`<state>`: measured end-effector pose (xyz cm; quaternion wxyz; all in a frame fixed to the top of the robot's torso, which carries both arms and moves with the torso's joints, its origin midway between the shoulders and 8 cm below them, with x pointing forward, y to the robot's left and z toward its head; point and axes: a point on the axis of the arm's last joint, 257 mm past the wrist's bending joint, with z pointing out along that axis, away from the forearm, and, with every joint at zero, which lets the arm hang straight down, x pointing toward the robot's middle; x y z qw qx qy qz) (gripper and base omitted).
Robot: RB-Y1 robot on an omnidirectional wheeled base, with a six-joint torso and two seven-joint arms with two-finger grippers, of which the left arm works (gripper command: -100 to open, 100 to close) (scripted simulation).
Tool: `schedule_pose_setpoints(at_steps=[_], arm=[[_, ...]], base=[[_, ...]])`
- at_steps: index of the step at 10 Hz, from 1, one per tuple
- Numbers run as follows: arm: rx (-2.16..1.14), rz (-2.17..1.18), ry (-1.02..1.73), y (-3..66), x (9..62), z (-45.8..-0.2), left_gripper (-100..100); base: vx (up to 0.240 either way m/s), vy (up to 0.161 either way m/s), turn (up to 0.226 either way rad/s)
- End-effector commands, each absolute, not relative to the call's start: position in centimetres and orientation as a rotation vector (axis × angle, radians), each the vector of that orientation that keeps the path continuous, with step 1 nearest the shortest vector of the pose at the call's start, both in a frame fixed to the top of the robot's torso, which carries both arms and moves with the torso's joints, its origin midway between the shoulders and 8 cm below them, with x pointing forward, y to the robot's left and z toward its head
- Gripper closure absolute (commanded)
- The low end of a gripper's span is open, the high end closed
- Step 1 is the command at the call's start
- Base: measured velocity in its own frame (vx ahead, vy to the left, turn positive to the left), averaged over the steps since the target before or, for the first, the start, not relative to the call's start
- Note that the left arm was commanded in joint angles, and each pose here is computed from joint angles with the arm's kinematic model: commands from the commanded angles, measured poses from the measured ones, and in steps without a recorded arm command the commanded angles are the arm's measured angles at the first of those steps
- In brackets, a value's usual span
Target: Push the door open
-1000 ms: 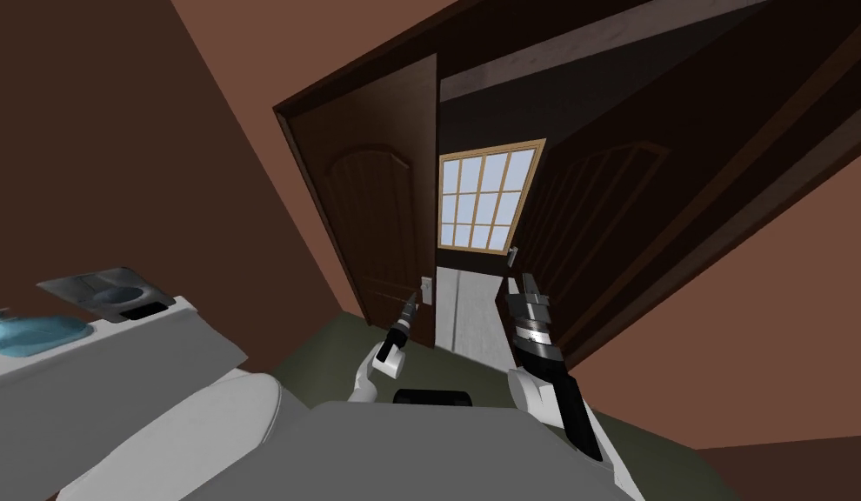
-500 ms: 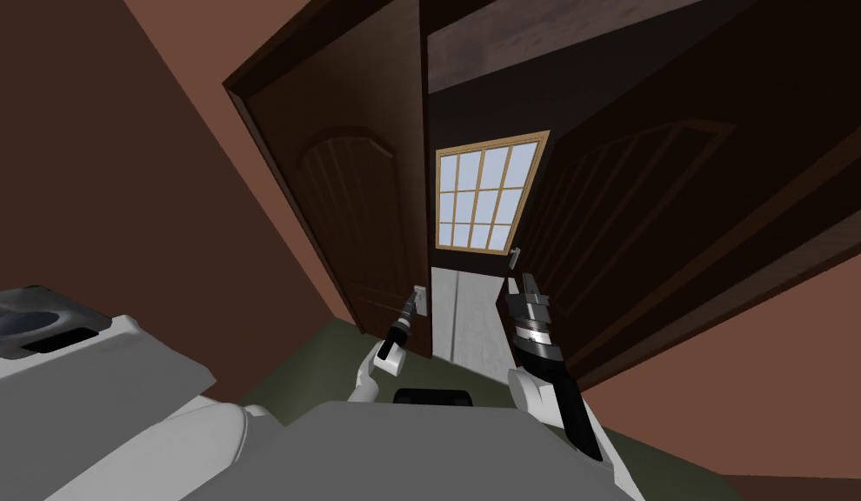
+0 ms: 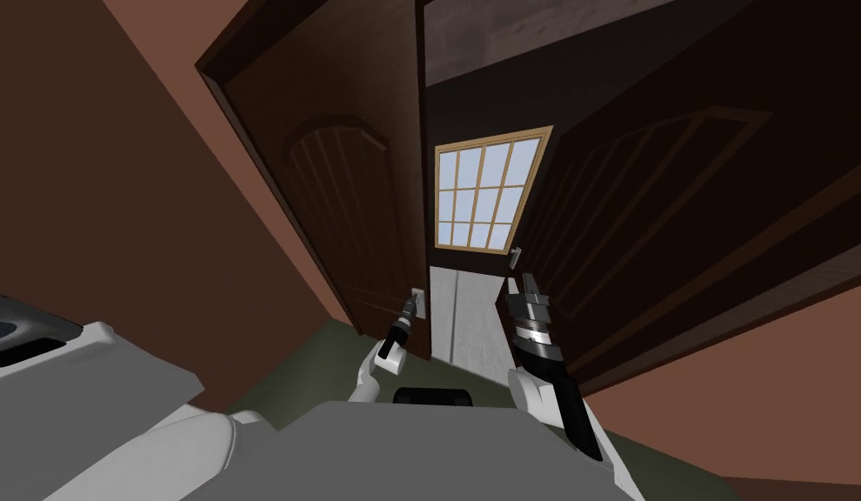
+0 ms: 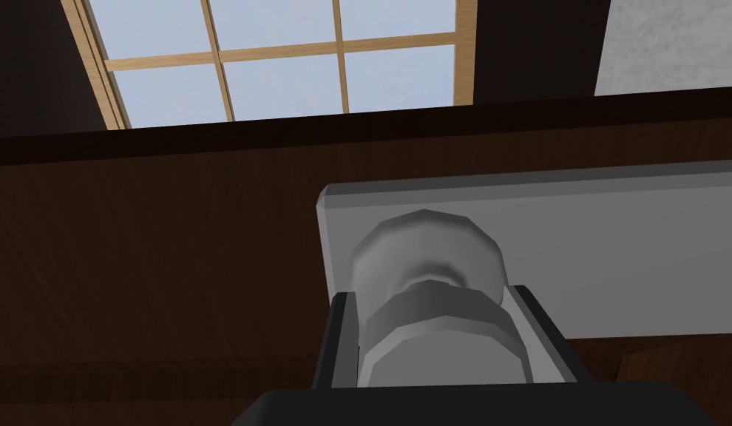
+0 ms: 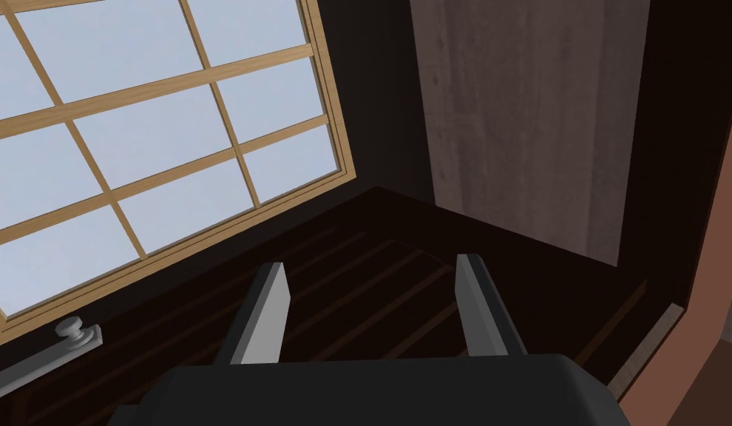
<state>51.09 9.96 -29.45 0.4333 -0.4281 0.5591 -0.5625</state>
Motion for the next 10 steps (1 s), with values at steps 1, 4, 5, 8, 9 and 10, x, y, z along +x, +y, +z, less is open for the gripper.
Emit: schedule_pose_setpoints(at_steps=[1,4,5,8,9,10], arm=[[-1.069,-1.4,1.396,10.0,51.0,-29.6,100],[-1.068,-1.386,1.388,10.8,51.3,-29.5,100],[-1.069,-1.382,1.387,11.0,51.4,-29.5,100],[-1.075,-1.354,1.374,12.7,51.8,-29.6,100],[-1.078,-1.341,1.368,13.4,51.9,-29.6,100],[-1.08,-1.334,1.364,13.8,52.0,-29.6,100]], base=[[0.0,0.0,0.0],[0.035,-0.017,0.007],[0.137,-0.085,0.049],[0.149,-0.08,0.038],[0.177,-0.07,0.049],[0.163,-0.1,0.045]])
